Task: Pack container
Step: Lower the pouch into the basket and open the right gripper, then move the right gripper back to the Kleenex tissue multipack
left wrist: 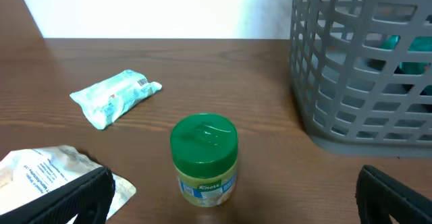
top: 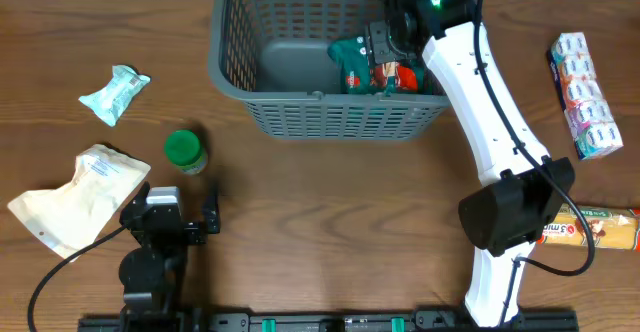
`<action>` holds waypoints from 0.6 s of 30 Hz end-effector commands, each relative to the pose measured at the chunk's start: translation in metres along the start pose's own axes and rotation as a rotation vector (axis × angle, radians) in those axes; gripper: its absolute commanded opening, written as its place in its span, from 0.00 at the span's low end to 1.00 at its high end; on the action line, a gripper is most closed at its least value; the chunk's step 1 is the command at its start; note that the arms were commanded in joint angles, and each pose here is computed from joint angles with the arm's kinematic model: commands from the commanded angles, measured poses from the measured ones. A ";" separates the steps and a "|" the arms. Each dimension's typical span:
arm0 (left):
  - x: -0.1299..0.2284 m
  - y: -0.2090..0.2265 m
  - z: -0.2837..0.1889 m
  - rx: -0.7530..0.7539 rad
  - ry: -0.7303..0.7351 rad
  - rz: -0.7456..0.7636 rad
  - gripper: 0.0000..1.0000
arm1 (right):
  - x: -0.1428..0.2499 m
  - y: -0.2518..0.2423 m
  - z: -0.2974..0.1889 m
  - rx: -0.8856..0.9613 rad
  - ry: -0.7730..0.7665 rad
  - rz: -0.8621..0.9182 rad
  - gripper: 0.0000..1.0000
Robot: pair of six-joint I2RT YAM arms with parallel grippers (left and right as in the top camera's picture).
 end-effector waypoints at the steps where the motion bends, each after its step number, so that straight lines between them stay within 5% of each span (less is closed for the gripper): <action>1: 0.009 0.003 0.002 -0.016 0.020 -0.009 0.99 | -0.006 -0.002 -0.020 0.011 -0.052 -0.003 0.76; 9: 0.009 0.003 0.002 -0.016 0.020 -0.009 0.99 | -0.009 -0.017 -0.042 0.037 -0.102 -0.003 0.76; 18: 0.009 0.003 0.002 -0.016 0.020 -0.009 0.99 | 0.015 -0.094 -0.142 0.161 -0.242 0.154 0.78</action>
Point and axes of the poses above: each gripper's point midway between its finger pads, its own z axis out along the fingers, its own y axis along the line the jaws close on, x = y × z, the point moved 7 cm from there along -z, back along the fingers, and after that the axes turned 14 degrees about -z, right-handed, at the moved point
